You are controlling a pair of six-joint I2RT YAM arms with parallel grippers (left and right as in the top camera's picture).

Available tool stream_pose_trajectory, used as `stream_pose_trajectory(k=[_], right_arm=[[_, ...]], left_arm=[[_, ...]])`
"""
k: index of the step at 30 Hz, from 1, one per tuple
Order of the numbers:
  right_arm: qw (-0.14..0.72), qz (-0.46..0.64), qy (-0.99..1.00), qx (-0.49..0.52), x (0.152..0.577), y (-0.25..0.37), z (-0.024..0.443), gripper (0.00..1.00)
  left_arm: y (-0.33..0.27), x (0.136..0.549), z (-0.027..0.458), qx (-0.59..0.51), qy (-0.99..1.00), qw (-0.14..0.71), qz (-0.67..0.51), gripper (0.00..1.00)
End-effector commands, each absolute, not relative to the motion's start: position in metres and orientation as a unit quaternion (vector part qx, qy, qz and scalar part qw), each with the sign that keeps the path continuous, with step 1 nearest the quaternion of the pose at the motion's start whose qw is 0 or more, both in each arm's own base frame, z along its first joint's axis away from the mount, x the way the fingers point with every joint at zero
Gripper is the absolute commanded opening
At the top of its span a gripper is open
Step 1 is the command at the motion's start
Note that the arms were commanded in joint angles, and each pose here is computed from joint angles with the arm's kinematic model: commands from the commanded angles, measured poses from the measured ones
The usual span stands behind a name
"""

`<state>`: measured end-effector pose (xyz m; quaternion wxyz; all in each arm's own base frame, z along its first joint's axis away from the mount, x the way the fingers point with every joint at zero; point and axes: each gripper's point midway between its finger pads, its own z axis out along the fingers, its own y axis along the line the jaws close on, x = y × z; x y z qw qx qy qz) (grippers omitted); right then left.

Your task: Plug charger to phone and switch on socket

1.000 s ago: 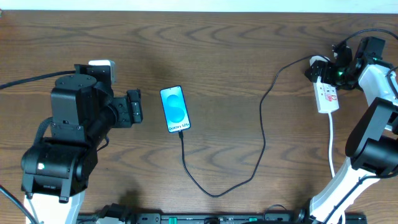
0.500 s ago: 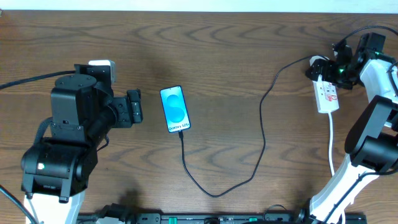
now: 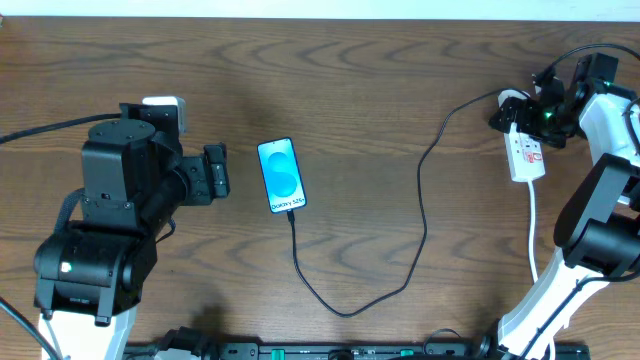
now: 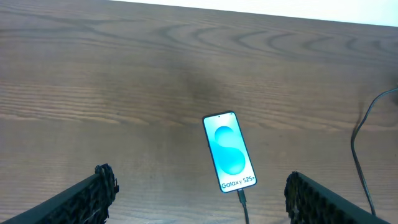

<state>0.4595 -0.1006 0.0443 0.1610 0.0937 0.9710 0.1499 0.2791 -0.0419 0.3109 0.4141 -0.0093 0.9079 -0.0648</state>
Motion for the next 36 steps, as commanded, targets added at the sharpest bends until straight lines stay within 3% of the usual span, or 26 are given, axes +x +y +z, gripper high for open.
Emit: stream_pose_trajectory(k=[1, 15, 36], right_arm=[[0.169, 0.175, 0.968, 0.056, 0.469, -0.079, 0.046, 0.99], [0.186, 0.135, 0.973, 0.008, 0.474, -0.09, 0.044, 0.99], [0.165, 0.18, 0.968, 0.05, 0.464, -0.071, 0.032, 0.99]], left_arm=[[-0.041, 0.28, 0.314, -0.006, 0.907, 0.418, -0.059, 0.88], [-0.041, 0.28, 0.314, -0.006, 0.907, 0.418, -0.06, 0.88], [-0.041, 0.28, 0.314, -0.006, 0.907, 0.418, -0.059, 0.88]])
